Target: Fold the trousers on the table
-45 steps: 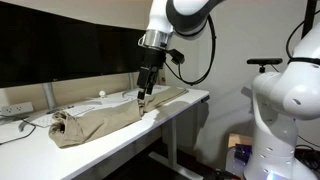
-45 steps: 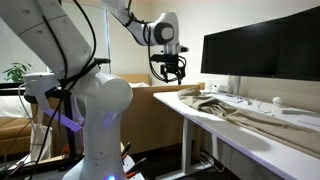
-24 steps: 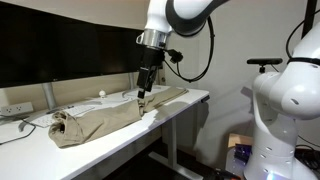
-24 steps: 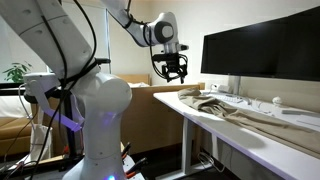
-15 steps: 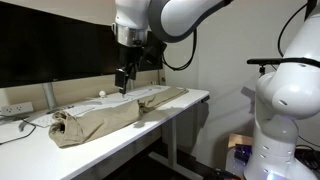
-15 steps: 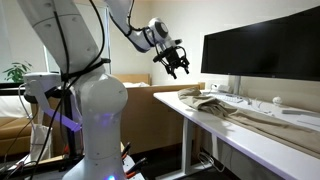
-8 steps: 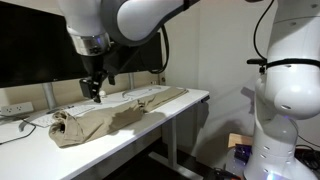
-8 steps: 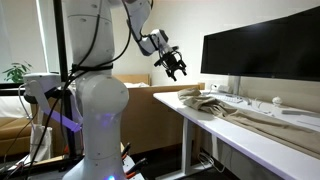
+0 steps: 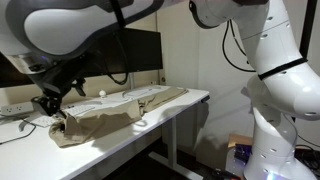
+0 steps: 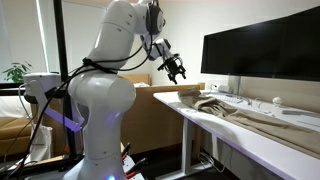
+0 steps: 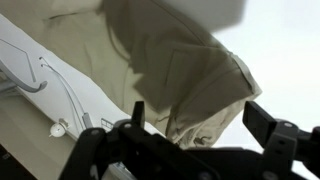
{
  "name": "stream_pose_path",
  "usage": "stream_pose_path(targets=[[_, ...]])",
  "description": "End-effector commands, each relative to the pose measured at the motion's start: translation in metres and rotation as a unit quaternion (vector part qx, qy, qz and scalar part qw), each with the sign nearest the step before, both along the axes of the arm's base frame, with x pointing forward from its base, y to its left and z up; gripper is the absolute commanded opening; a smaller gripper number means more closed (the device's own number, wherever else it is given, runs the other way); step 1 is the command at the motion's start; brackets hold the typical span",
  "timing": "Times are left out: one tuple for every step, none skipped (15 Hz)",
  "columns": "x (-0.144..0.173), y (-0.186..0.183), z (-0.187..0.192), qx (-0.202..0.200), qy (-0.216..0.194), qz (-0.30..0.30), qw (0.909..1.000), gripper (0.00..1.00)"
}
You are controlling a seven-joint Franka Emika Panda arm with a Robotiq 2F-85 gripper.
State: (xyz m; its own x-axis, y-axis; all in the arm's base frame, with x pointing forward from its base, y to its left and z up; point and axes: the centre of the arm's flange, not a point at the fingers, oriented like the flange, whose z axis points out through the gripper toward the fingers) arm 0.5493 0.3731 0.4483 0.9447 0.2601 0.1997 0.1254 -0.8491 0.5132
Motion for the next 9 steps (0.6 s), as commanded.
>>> stream_pose_path(targets=[[0.05,0.053,0.005,-0.007,-0.002,-0.001,1.0,1.0],[0.056,0.06,0.002,-0.007,-0.004,-0.003,1.0,1.0],[0.062,0.066,-0.001,-0.008,-0.005,-0.008,0.9999,1.0],[0.067,0.07,-0.004,-0.01,-0.008,-0.012,0.9998,1.0],[0.072,0.071,-0.008,-0.018,-0.01,-0.02,0.9996,1.0],[0.077,0.072,-0.011,-0.023,-0.011,-0.029,0.9993,1.0],[0.082,0.071,-0.014,-0.028,-0.011,-0.042,0.9987,1.0],[0.085,0.069,-0.016,-0.036,-0.011,-0.054,0.9978,1.0],[0.089,0.066,-0.02,-0.039,-0.01,-0.068,0.9969,1.0]])
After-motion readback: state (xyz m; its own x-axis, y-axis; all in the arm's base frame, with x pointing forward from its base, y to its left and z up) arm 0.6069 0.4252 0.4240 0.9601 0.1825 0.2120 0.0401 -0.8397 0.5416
